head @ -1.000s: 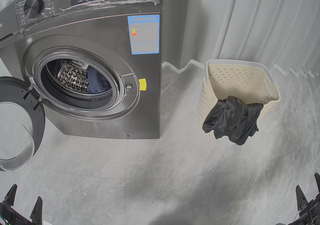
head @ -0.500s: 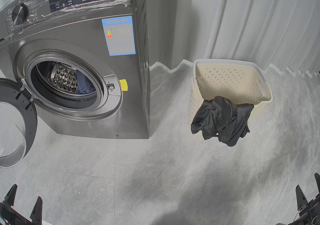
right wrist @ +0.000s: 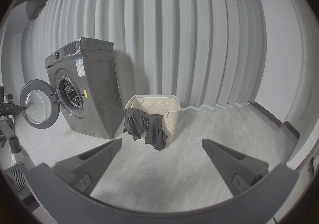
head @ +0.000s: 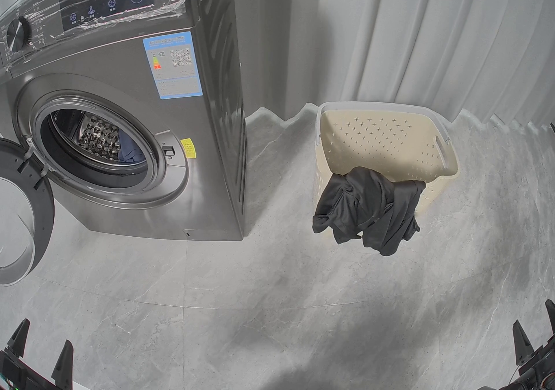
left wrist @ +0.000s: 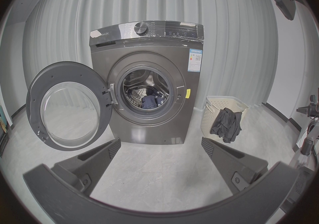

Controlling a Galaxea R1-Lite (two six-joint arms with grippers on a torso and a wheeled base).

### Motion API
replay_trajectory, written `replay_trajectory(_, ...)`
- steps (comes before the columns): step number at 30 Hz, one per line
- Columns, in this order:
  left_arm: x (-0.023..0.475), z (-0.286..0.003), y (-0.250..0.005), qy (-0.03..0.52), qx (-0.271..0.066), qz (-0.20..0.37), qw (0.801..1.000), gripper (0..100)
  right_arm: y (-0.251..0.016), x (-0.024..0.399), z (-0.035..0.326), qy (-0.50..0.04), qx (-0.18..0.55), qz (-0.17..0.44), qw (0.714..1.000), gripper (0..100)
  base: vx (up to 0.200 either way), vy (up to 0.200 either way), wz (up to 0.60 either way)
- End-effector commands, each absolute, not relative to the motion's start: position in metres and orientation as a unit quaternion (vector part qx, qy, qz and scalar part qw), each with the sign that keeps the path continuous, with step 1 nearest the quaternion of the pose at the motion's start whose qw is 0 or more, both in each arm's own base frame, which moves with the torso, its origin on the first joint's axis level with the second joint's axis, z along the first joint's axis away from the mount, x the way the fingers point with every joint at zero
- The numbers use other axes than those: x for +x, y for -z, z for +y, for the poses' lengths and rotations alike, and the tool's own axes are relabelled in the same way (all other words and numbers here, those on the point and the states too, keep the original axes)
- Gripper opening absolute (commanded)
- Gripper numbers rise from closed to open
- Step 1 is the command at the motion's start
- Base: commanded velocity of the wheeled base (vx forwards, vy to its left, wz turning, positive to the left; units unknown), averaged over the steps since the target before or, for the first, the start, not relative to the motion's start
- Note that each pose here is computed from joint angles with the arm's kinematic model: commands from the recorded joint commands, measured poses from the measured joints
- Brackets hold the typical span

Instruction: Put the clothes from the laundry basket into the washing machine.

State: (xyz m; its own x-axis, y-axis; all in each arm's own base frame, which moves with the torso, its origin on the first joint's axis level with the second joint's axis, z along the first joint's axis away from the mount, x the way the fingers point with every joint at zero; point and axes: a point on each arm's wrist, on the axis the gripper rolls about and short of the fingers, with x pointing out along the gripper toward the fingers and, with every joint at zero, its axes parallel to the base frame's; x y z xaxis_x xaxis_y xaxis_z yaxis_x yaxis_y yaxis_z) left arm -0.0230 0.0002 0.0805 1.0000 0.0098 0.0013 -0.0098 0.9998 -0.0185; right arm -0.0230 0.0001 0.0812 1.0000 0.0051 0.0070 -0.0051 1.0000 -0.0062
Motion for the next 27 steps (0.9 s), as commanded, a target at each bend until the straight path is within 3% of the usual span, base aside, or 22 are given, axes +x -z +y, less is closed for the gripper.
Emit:
replay_trajectory(1, -0.0229, 0.0001, -0.0757, -0.005, -0.009, 0.000, 1.000, 100, -0.0761, -0.0225, 0.0001, -0.003, -0.003, 0.000, 1.000, 100, 0.000, -0.200, 0.00)
replay_trajectory(6, -0.0229, 0.0002, -0.0757, -0.005, -0.007, 0.000, 1.000, 100, -0.0761, -0.0225, 0.0001, -0.004, -0.004, 0.000, 1.000, 100, 0.000, -0.200, 0.00)
replay_trajectory(12, -0.0229, 0.0002, -0.0759, -0.005, -0.006, -0.001, 1.000, 100, -0.0761, -0.0225, 0.0001, -0.004, -0.004, 0.000, 1.000, 100, 0.000, 0.000, 0.00)
replay_trajectory(24, -0.0229, 0.0002, -0.0757, -0.006, -0.005, 0.000, 1.000, 100, -0.0759, -0.0225, 0.0001, -0.004, -0.004, 0.001, 1.000, 100, 0.200, 0.000, 0.00)
replay_trajectory(27, -0.0229, 0.0002, -0.0757, -0.005, -0.006, 0.000, 1.000, 100, -0.0759, -0.0225, 0.0001, -0.004, -0.005, 0.001, 1.000, 100, 0.000, 0.000, 0.00)
